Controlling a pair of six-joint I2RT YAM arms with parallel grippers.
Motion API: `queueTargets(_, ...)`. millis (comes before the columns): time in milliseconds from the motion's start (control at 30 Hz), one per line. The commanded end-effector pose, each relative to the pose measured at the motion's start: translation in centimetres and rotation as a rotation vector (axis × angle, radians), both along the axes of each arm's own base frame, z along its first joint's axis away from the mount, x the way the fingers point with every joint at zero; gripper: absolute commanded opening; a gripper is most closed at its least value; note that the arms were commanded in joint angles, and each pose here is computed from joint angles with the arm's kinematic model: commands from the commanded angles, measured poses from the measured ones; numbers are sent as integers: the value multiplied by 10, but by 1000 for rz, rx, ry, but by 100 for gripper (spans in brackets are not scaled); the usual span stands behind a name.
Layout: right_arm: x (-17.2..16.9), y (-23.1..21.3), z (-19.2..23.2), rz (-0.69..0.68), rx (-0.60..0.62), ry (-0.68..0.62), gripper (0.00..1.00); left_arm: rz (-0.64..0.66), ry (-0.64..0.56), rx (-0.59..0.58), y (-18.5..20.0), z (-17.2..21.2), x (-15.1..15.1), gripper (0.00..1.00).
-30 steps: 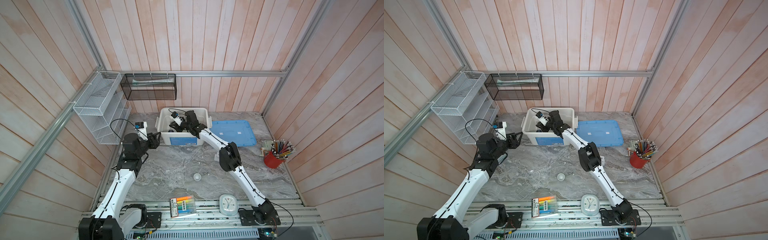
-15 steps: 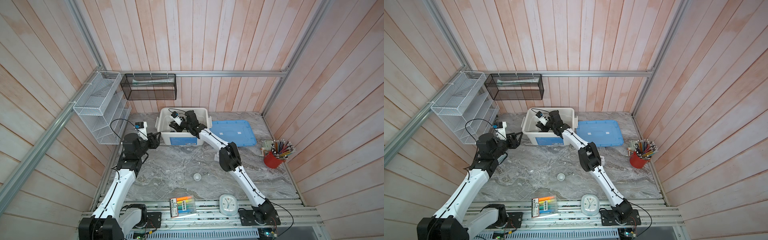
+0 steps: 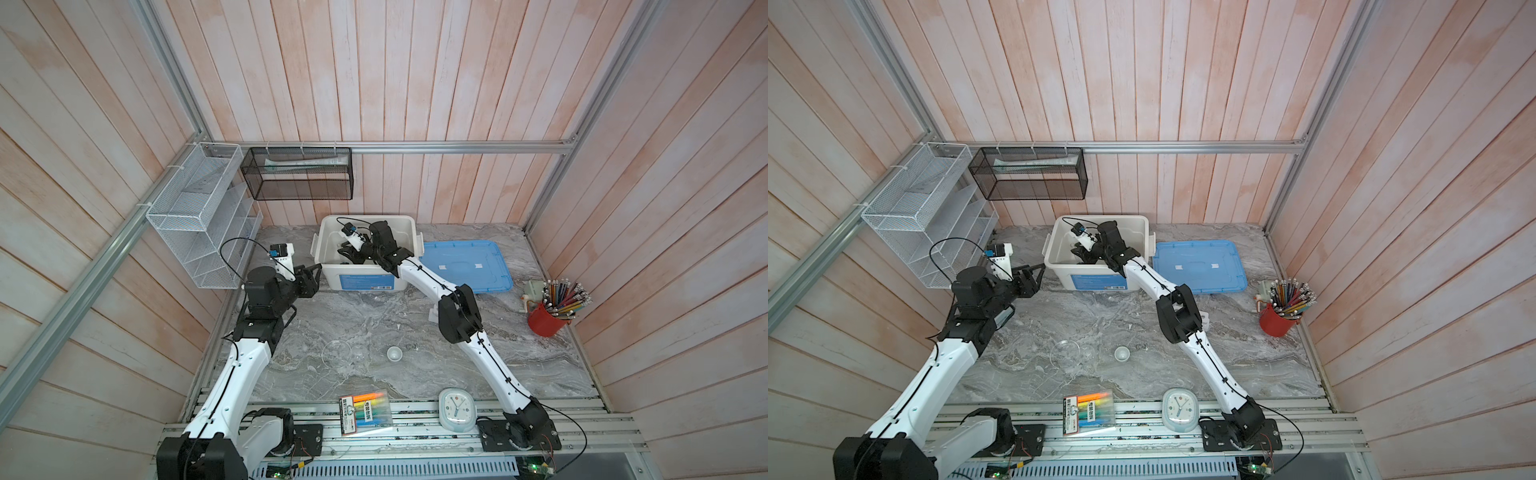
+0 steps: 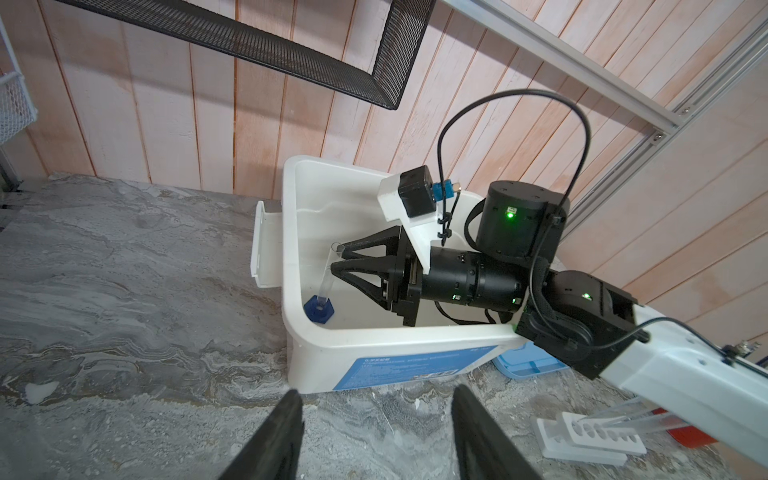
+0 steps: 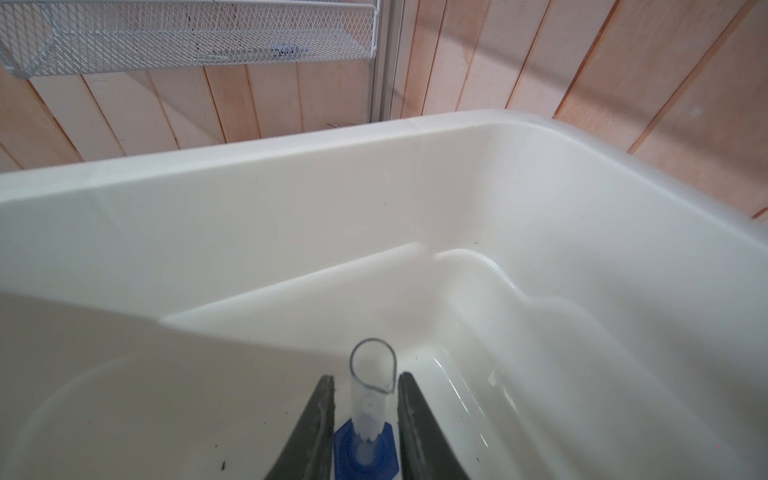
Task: Organize the chemistry lab equipment
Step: 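Set the cylinder upright on the bin floor and open the right gripper, then raise the right gripper while the left gripper reaches to the glass dish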
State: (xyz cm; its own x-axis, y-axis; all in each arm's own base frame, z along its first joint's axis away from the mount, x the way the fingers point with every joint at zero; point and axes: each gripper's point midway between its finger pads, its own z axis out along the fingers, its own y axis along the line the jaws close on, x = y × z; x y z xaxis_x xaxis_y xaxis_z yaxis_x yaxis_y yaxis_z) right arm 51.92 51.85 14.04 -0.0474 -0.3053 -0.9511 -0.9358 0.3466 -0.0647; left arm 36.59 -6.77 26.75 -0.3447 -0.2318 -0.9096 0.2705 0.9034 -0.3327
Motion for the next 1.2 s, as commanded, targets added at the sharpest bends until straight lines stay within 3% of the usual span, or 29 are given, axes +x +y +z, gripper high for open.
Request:
queueTargets(0, -2, 2, 26, 3, 10, -38, 33, 1, -39, -8, 1, 14, -3, 59)
queueTargets(200, 3, -18, 52, -37, -34, -86, 41, -6, -46, -30, -1, 18, -8, 59)
queueTargets(633, -14, -66, 183, -157, 18, -254, 45, 6, -8, 27, 5, 11, -32, 60)
queueTargets(800, -39, -107, 228, -247, 60, -271, 44, -133, 76, 78, -13, -6, -46, 60)
queueTargets(900, -68, -144, 239, -294, 99, -266, 44, -151, 107, 67, -16, -13, -50, 60)
queueTargets(1167, -135, -242, 216, -466, 146, -183, 43, -272, 128, 228, -33, -26, -67, 57)
